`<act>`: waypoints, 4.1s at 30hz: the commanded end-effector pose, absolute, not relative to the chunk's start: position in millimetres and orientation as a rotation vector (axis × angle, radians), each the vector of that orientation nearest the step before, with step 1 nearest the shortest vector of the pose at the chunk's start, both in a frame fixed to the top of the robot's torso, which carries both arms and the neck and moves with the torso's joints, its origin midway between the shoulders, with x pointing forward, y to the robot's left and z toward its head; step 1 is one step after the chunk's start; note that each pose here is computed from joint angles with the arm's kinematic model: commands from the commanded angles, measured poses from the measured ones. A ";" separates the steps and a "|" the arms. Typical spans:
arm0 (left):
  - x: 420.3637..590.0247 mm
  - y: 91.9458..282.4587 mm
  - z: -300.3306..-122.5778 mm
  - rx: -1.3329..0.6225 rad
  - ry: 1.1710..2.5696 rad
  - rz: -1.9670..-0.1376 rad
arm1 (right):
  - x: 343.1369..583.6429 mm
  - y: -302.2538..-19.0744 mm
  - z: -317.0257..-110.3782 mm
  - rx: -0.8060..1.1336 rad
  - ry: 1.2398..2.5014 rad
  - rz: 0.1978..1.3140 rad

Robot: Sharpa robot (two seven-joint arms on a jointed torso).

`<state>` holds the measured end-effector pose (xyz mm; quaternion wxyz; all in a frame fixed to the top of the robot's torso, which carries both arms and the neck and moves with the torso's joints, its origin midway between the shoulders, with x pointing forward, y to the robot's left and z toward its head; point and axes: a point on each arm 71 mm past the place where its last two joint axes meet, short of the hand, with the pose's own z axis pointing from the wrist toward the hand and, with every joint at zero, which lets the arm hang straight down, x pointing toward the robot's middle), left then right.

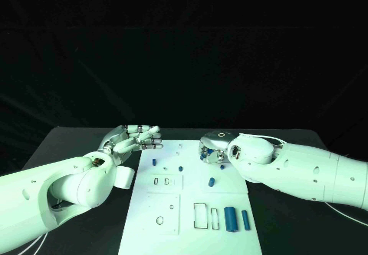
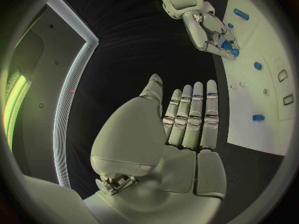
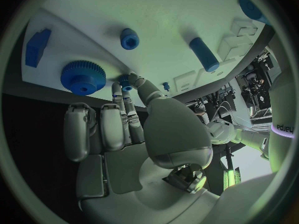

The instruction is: Assemble the parts on the task board

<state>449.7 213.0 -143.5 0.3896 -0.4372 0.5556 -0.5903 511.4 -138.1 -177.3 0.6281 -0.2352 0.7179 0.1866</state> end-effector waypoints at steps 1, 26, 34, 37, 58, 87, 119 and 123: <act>450.1 212.5 -141.7 -1.112 1.407 -1.510 | 511.0 -137.3 -177.8 -0.550 1.643 0.424; 452.0 215.2 -142.7 -1.124 1.408 -1.500 | 511.6 -129.7 -158.1 -0.426 1.434 0.467; 451.9 215.1 -142.5 -1.124 1.408 -1.503 | 521.2 -117.9 -152.9 -0.385 1.368 0.473; 451.7 215.0 -142.2 -1.123 1.408 -1.504 | 522.5 -111.7 -152.8 -0.387 1.363 0.486; 451.4 214.9 -137.1 -1.114 1.403 -1.510 | 527.7 -89.9 -163.2 -0.396 1.382 0.519; 452.4 214.1 -132.6 -1.107 1.405 -1.517 | 535.6 -88.6 -165.4 -0.389 1.410 0.499; 459.4 224.5 -135.1 -1.123 1.397 -1.505 | 505.9 -217.3 -139.0 -0.107 1.657 0.514; 460.0 225.2 -135.3 -1.123 1.395 -1.503 | 507.5 -223.9 -141.0 -0.095 1.683 0.494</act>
